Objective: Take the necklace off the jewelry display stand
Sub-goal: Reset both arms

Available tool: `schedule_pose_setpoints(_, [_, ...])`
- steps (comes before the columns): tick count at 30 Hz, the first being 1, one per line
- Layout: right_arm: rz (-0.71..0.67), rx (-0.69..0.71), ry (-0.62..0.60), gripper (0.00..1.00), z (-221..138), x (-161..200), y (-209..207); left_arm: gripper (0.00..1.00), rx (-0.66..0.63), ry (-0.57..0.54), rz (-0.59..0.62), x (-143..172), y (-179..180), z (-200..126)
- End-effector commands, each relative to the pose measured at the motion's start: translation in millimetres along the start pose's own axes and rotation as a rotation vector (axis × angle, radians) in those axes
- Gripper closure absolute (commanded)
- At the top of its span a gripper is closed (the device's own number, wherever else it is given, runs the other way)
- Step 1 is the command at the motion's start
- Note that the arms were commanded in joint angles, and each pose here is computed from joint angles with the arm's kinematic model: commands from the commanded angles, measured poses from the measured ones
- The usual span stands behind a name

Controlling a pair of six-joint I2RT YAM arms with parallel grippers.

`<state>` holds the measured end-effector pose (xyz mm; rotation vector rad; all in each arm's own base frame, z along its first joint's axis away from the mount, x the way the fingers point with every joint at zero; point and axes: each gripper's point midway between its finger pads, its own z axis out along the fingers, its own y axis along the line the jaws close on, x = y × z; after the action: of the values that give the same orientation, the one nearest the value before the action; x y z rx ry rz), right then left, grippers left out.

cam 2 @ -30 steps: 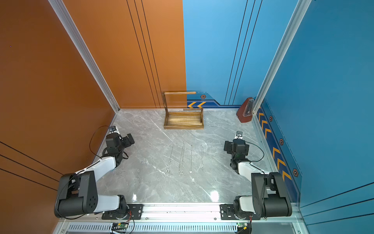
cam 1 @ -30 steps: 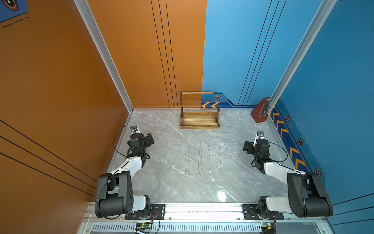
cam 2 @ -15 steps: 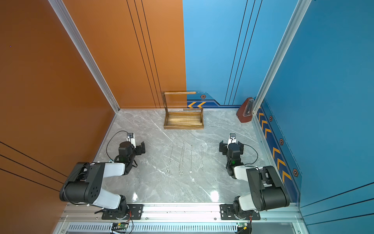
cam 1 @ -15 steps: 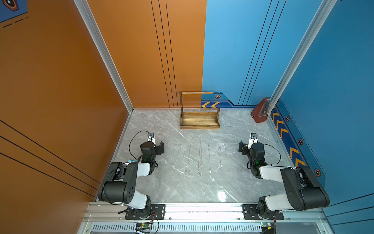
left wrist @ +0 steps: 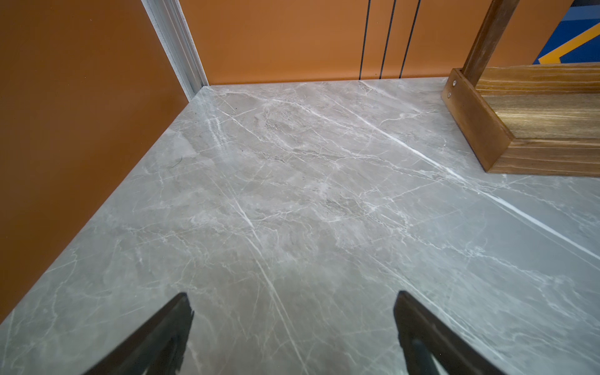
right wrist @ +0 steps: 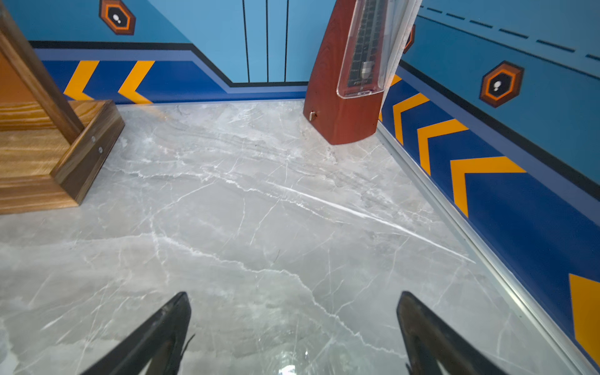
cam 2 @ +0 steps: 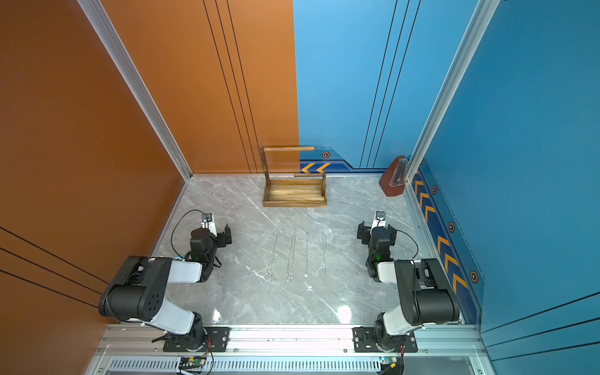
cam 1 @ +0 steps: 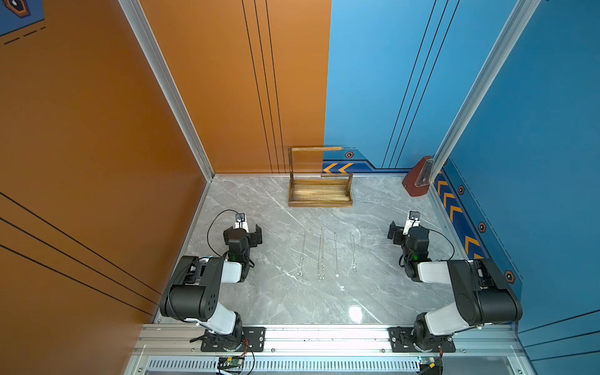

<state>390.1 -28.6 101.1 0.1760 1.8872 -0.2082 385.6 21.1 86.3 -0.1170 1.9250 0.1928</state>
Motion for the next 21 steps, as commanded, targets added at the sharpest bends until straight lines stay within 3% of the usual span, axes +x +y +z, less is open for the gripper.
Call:
schedule_pose_setpoints(1, [0.018,-0.019,0.043,0.0,1.2,9.1,3.5,0.02,0.023,-0.021,0.021,-5.8,-6.6,-1.3])
schedule_pose_setpoints(4, [0.018,-0.019,0.045,0.0,1.2,8.9,3.6,0.02,0.099,-0.022,0.052,-5.3,-20.3,-1.9])
schedule_pose_setpoints(13, [0.019,-0.021,0.045,0.0,1.3,8.9,3.6,0.02,0.125,-0.023,0.069,-5.4,-25.9,-1.9])
schedule_pose_setpoints(21, [0.019,-0.021,0.045,0.0,1.2,8.9,3.8,0.02,0.164,0.01,0.011,-5.0,-20.0,7.1])
